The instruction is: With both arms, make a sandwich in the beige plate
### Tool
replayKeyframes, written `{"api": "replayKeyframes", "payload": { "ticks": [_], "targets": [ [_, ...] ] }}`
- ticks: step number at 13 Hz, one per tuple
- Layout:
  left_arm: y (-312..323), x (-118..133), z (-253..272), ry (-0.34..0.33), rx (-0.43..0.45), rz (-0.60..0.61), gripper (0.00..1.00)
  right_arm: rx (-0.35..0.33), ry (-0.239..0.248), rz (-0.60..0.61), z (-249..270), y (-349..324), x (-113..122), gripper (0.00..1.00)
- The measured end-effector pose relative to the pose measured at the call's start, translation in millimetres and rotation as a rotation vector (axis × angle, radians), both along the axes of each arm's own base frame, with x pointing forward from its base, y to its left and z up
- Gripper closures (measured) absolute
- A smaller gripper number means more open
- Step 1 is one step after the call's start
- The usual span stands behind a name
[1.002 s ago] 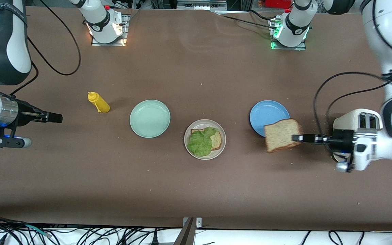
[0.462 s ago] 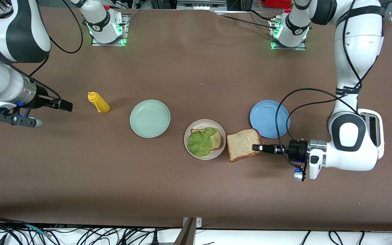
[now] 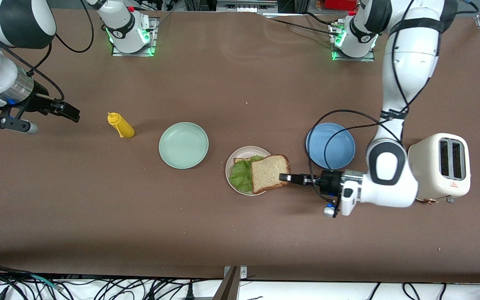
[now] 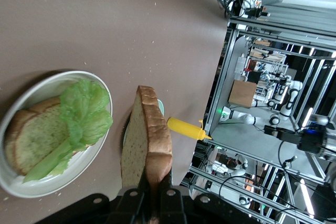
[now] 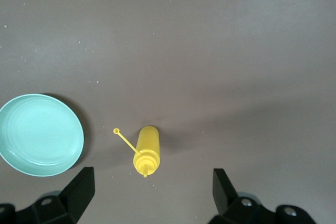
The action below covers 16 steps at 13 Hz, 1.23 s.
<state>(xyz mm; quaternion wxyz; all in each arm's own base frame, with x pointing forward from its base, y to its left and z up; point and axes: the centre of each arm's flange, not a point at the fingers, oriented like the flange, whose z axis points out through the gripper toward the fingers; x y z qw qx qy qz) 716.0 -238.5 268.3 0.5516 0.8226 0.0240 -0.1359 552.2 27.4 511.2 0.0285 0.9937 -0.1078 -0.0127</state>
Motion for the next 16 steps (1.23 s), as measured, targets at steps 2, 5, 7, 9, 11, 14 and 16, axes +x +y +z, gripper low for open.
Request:
{"api": "replayKeyframes", "payload": {
  "ticks": [2, 5, 7, 9, 11, 14, 16],
  "targets": [
    [-28.5, -6.9, -5.3, -0.012, 0.018, -0.008, 0.91, -0.001, -0.017, -0.003, -2.5, -2.1, -6.6, 0.00],
    [-63.5, -18.7, -16.1, -0.020, 0.042, -0.005, 0.91, 0.000, -0.032, -0.004, -1.6, -2.5, -6.9, 0.00],
    [-76.8, -27.4, -31.0, -0.019, 0.058, -0.015, 0.91, 0.000, -0.033, 0.001, -1.4, -2.7, -6.9, 0.00],
    [-76.9, -33.9, -49.5, -0.027, 0.063, -0.032, 0.91, 0.000, -0.045, 0.006, 3.5, -4.0, -5.9, 0.00],
    [-69.4, -39.5, -67.6, -0.045, 0.066, -0.048, 0.91, 0.002, -0.085, 0.012, 22.1, -3.8, -1.8, 0.00],
    [-54.8, -47.5, -89.7, -0.083, 0.064, -0.070, 0.91, 0.003, -0.131, 0.015, 49.2, -4.0, 2.9, 0.00],
    [-42.4, -44.8, -93.5, -0.106, 0.064, -0.066, 0.76, 0.004, -0.124, 0.014, 55.0, -4.4, 5.2, 0.00]
  ]
}}
